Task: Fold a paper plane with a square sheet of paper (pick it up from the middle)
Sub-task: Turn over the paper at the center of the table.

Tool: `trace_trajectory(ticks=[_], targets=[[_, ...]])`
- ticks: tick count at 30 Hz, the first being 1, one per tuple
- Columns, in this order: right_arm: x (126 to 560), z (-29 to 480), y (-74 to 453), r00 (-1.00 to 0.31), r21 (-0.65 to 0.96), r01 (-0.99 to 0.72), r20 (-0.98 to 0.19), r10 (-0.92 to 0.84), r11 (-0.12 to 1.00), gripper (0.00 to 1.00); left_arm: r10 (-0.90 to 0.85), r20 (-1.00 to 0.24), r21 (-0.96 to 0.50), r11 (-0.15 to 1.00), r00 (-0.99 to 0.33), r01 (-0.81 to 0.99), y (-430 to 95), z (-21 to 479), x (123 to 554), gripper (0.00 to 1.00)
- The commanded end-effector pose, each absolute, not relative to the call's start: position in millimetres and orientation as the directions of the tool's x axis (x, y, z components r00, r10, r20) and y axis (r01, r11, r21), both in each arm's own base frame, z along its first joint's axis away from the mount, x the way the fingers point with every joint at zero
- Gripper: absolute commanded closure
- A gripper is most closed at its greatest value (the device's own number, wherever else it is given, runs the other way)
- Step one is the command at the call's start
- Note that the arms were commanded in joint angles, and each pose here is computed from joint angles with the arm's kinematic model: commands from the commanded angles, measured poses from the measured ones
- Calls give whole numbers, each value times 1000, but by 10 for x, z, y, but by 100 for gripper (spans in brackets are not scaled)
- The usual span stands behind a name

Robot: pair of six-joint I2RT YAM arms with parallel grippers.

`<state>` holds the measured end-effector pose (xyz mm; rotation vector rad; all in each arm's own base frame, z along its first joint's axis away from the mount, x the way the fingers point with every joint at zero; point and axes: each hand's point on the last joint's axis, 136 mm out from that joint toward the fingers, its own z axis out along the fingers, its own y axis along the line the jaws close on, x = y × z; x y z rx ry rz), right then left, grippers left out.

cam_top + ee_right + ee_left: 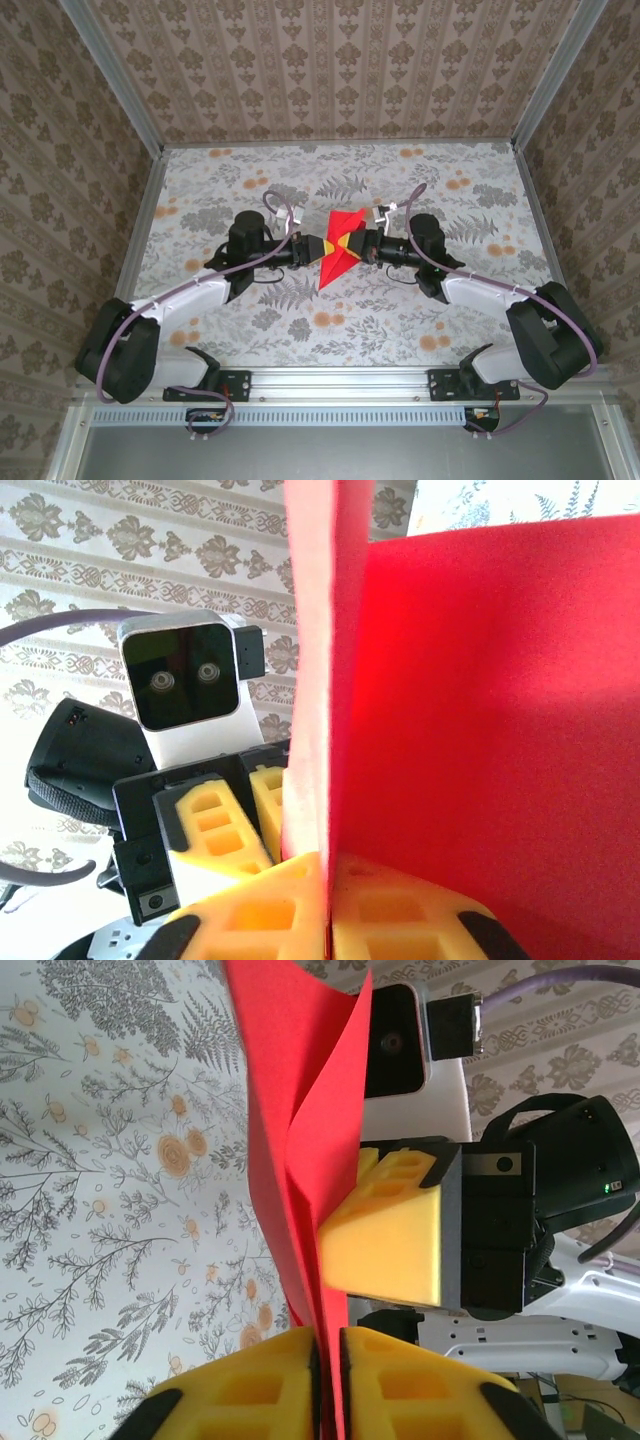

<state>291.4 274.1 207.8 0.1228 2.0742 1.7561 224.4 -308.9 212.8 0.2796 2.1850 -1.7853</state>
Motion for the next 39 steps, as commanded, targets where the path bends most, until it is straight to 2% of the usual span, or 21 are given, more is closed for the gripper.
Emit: trace_trajectory(ticks=[1,3,6,9,12,16,19,22,26,28,31,33,36,39], targets=[[2952,2051,2677,-910,957,-190,-257,326,221,84,-35,-372,-913,197,-928,358,-3091,2132,2242,92],[2966,1981,2599,-906,948,-164,-254,337,274,75,-42,-367,-909,228,-929,349,-3062,2082,2273,95],[2960,1837,2416,-888,898,-126,-292,355,422,58,-56,-361,-888,324,-931,325,-2962,1939,2333,98],[2897,1680,2169,-867,803,-84,-351,354,590,42,-25,-346,-807,518,-938,283,-2759,1707,2322,99],[2802,1596,1956,-850,724,-62,-399,343,687,29,3,-379,-591,769,-925,244,-2379,1499,2381,99],[2704,1493,1754,-831,661,-26,-432,351,750,20,67,-403,-293,935,-913,198,-1967,1440,2422,99],[2642,1406,1648,-822,629,3,-442,360,777,17,127,-414,-51,986,-902,162,-1745,1445,2470,99],[2595,1327,1590,-822,609,26,-439,364,793,17,172,-385,154,981,-907,120,-1644,1426,2526,100],[2559,1221,1513,-824,578,59,-432,367,814,16,199,-354,339,938,-914,72,-1659,1370,2610,100],[2542,1169,1472,-824,560,70,-434,364,826,16,203,-338,343,936,-919,81,-1832,1263,2648,100],[2514,1100,1417,-822,538,80,-440,361,839,16,179,-304,261,960,-936,99,-2154,1023,2673,100],[2504,1066,1391,-822,528,90,-440,362,845,16,139,-279,155,983,-950,98,-2412,862,2681,93],[2462,1024,1380,-837,511,98,-421,348,854,16,92,-248,1,995,-964,95,-2723,758,2681,76],[2450,1000,1406,-850,512,99,-403,340,853,18,49,-216,-148,986,-975,83,-2916,754,2708,67]])
